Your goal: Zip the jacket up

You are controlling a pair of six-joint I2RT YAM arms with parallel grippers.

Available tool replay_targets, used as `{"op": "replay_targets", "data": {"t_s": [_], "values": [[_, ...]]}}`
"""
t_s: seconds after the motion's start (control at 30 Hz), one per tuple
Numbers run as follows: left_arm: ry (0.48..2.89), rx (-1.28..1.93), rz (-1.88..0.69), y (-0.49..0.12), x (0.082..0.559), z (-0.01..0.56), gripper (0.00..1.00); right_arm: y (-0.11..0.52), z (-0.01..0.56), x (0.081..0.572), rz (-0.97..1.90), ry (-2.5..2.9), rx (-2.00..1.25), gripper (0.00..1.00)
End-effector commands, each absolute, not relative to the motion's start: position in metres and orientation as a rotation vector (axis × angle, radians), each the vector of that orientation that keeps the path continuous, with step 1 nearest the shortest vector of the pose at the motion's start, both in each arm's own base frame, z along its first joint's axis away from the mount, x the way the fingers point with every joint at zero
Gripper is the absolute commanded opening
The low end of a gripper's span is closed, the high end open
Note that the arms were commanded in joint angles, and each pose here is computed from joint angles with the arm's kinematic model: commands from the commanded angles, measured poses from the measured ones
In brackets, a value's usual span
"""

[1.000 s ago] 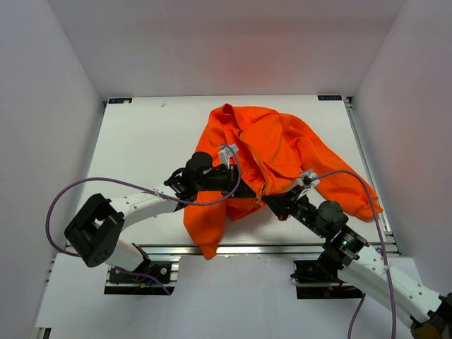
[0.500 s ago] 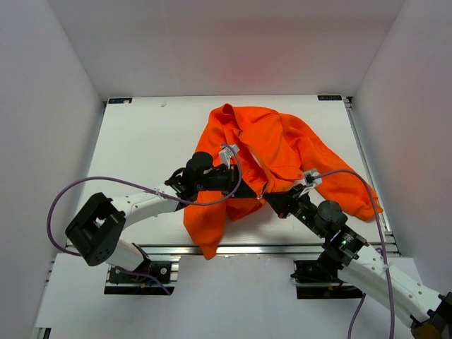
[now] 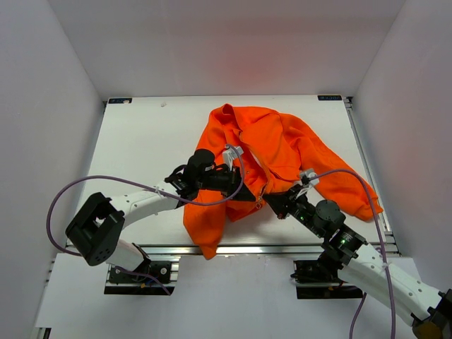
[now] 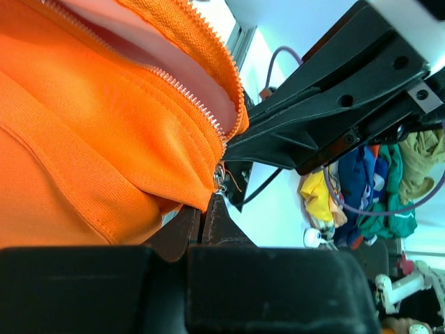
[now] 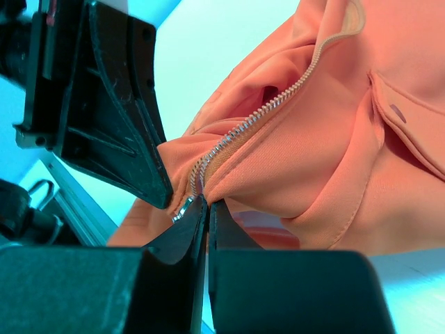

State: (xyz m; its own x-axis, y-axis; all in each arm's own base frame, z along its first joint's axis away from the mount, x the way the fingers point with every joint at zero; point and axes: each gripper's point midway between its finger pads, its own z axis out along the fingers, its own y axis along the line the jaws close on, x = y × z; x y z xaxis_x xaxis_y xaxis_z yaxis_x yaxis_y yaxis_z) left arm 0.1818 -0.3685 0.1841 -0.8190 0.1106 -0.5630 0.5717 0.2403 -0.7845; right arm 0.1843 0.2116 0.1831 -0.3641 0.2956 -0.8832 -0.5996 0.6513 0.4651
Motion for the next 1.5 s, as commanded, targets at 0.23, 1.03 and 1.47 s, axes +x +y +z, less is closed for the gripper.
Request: {"op": "replay_targets", "data": {"t_s": [0.23, 1.03, 1.47], "values": [[2.287, 0.753, -1.638, -0.354, 0.148, 0.165, 0.00, 0.240, 0.217, 0.153, 0.989, 1.538, -0.726, 0.00], [2.337, 0.598, -1.511, -0.338, 0.148, 0.154, 0.00, 0.172, 0.271, 0.241, 0.833, 1.401, 0.181, 0.00], [2.387, 0.635, -1.515, -0.339, 0.136, 0.149, 0.00, 0.190, 0.245, 0.225, 0.777, 1.562, -0.085, 0.00]]}}
